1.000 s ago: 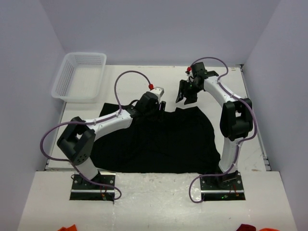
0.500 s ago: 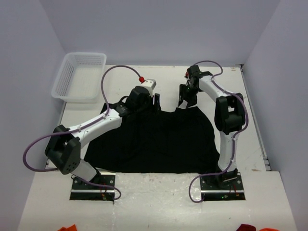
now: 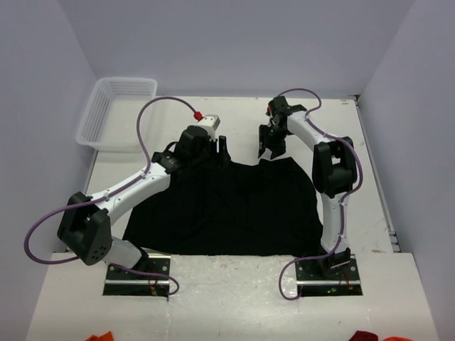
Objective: Fold and stack the t-shirts
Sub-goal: Grap the side of the flattened tshirt furthest away from the robot with both arms
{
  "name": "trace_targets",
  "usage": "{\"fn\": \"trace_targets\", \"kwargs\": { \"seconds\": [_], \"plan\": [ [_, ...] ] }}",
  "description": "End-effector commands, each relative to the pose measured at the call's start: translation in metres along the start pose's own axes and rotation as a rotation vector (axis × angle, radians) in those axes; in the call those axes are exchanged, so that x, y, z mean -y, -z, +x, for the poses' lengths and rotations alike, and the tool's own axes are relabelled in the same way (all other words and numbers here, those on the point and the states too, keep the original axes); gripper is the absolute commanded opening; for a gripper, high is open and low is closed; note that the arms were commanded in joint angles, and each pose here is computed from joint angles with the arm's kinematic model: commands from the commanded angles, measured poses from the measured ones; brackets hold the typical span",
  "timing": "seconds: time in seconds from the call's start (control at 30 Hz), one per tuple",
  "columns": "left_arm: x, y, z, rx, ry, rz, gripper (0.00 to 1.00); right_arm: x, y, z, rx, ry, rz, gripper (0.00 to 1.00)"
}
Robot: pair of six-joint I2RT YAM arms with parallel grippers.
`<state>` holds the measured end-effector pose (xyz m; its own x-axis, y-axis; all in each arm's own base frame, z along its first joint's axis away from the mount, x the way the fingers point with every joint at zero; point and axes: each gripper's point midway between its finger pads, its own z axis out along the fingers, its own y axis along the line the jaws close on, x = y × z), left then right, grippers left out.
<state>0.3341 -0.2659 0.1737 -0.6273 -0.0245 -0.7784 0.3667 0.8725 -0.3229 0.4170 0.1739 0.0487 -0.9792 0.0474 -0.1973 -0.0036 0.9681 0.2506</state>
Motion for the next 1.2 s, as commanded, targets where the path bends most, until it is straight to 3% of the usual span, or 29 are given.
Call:
{"fn": "trace_targets", "kwargs": {
  "seconds": [0.0, 0.23, 0.57, 0.8, 1.07, 1.17],
  "plan": [
    [0.002, 0.012, -0.014, 0.050, -0.004, 0.025, 0.67, -0.008, 0.000, 0.000, -0.005, 0.028, -0.011, 0.54],
    [-0.001, 0.019, -0.016, 0.052, 0.001, 0.046, 0.67, -0.009, -0.005, 0.008, -0.023, 0.045, 0.011, 0.51],
    [-0.007, 0.017, -0.013, 0.041, 0.004, 0.049, 0.68, -0.004, -0.005, 0.019, -0.017, 0.032, 0.041, 0.34],
    [-0.009, 0.021, -0.014, 0.046, 0.008, 0.051, 0.68, -0.002, -0.002, 0.021, -0.006, 0.024, 0.050, 0.27],
    [-0.016, 0.017, -0.003, 0.026, 0.019, 0.028, 0.68, -0.005, 0.011, 0.011, 0.041, 0.025, 0.059, 0.24],
    [-0.026, 0.015, 0.001, 0.020, 0.033, -0.020, 0.68, -0.004, 0.017, 0.006, 0.055, 0.030, 0.075, 0.12]
  ]
}}
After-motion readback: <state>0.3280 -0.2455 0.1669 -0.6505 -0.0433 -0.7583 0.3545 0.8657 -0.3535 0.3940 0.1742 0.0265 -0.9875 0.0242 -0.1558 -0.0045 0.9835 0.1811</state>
